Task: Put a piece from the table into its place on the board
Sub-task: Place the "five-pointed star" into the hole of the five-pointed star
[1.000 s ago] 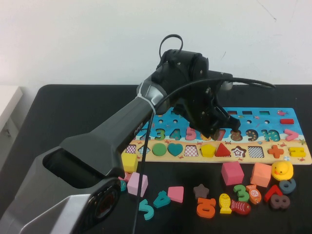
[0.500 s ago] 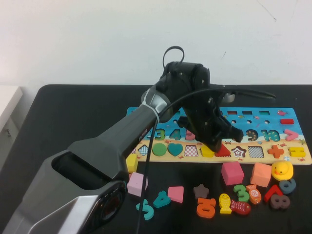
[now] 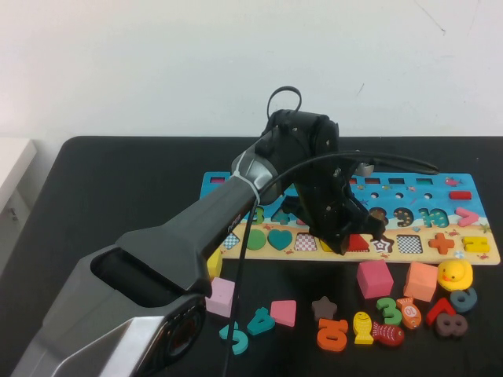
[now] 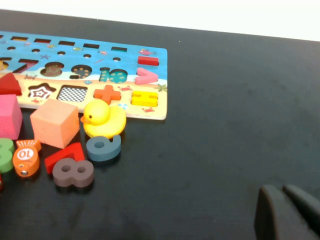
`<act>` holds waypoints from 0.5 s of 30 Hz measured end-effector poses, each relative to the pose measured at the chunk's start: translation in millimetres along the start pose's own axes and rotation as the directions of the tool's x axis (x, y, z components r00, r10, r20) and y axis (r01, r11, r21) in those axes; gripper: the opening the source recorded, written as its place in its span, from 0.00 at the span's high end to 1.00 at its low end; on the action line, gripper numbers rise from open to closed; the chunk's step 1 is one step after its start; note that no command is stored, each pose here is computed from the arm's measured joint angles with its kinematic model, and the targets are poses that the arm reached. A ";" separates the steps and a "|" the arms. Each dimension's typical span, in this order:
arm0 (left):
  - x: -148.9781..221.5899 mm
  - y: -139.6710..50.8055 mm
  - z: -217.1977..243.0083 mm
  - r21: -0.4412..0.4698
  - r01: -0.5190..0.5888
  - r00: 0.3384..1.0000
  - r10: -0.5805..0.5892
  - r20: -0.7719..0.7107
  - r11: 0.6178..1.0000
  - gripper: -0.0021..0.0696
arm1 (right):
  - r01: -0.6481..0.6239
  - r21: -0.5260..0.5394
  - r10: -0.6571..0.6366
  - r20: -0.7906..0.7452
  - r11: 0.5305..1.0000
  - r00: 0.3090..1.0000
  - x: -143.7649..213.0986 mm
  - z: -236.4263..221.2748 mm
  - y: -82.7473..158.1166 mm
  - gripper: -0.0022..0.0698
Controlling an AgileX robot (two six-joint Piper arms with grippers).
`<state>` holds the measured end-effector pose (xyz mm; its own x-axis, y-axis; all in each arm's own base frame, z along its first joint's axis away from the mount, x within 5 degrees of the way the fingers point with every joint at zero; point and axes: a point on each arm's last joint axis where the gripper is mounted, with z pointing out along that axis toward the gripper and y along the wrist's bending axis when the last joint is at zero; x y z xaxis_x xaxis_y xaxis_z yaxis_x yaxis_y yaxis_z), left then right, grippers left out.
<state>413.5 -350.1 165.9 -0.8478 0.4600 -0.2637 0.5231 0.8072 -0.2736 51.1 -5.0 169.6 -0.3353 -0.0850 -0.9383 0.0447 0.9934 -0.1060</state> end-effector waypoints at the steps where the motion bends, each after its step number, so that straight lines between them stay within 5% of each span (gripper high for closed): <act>1: 0.4 0.3 0.0 -0.003 0.001 1.000 -0.001 -0.004 1.000 0.97 | 0.000 0.000 0.000 0.000 1.000 1.000 0.0 0.0 0.0 0.94; 15: -8.2 -8.0 -18.9 0.030 -0.019 0.998 0.017 0.056 0.999 0.97 | 0.000 0.000 0.000 0.000 1.000 1.000 0.0 0.0 0.0 0.94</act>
<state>414.6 -353.4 187.7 -0.8324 0.4524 -0.3200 0.5415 0.7868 -0.2962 51.1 -5.0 169.6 -0.3353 -0.0850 -0.9383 0.0447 0.9934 -0.1060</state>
